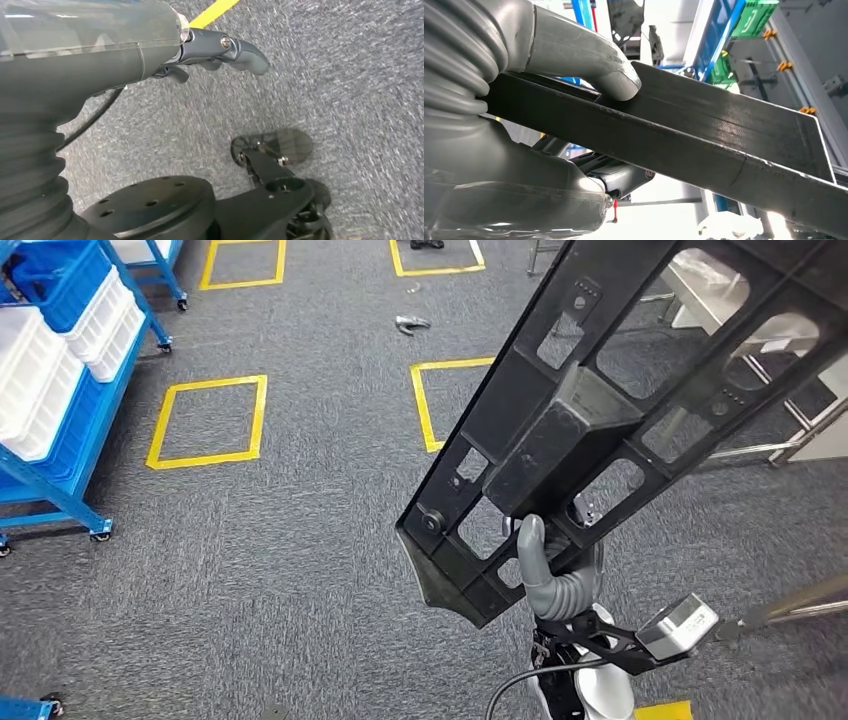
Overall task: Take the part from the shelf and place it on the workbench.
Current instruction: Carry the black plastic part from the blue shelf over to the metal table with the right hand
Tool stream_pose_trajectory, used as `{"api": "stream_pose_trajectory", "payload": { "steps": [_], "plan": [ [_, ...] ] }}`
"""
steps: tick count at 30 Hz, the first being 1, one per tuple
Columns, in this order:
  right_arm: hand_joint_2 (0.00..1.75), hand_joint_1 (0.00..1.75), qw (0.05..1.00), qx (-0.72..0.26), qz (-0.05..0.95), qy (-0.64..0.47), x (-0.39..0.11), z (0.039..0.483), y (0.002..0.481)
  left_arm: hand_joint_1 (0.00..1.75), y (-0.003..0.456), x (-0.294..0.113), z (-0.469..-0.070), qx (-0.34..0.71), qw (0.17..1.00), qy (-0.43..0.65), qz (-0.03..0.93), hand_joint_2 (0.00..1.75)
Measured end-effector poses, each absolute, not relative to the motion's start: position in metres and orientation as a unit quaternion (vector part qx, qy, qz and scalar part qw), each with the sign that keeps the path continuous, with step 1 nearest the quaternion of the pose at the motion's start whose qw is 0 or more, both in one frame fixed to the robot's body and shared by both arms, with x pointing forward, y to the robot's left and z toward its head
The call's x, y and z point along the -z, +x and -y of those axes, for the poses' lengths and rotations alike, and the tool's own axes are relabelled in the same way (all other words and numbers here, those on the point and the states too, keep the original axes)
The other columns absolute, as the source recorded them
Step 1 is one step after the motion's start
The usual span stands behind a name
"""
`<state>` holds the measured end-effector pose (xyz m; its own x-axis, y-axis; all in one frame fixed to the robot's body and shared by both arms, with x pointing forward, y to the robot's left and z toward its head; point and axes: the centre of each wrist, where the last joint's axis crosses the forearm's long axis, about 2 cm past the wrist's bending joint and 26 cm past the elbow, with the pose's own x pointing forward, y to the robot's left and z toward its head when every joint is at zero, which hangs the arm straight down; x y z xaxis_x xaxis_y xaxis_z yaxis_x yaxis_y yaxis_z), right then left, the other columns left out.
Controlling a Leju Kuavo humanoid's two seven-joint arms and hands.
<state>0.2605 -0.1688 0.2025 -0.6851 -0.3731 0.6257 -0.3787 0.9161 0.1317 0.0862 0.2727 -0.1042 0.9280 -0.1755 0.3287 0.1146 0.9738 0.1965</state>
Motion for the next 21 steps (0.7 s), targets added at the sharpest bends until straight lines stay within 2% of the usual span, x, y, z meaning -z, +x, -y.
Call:
{"api": "stream_pose_trajectory", "payload": {
  "steps": [21],
  "plan": [
    [1.75,1.75,0.348,-0.012,0.917,0.196,-0.2040,0.1633,0.2613,0.00,0.0820,0.1047,-0.2671,0.078,0.977,0.081,0.179,1.75]
  ]
}}
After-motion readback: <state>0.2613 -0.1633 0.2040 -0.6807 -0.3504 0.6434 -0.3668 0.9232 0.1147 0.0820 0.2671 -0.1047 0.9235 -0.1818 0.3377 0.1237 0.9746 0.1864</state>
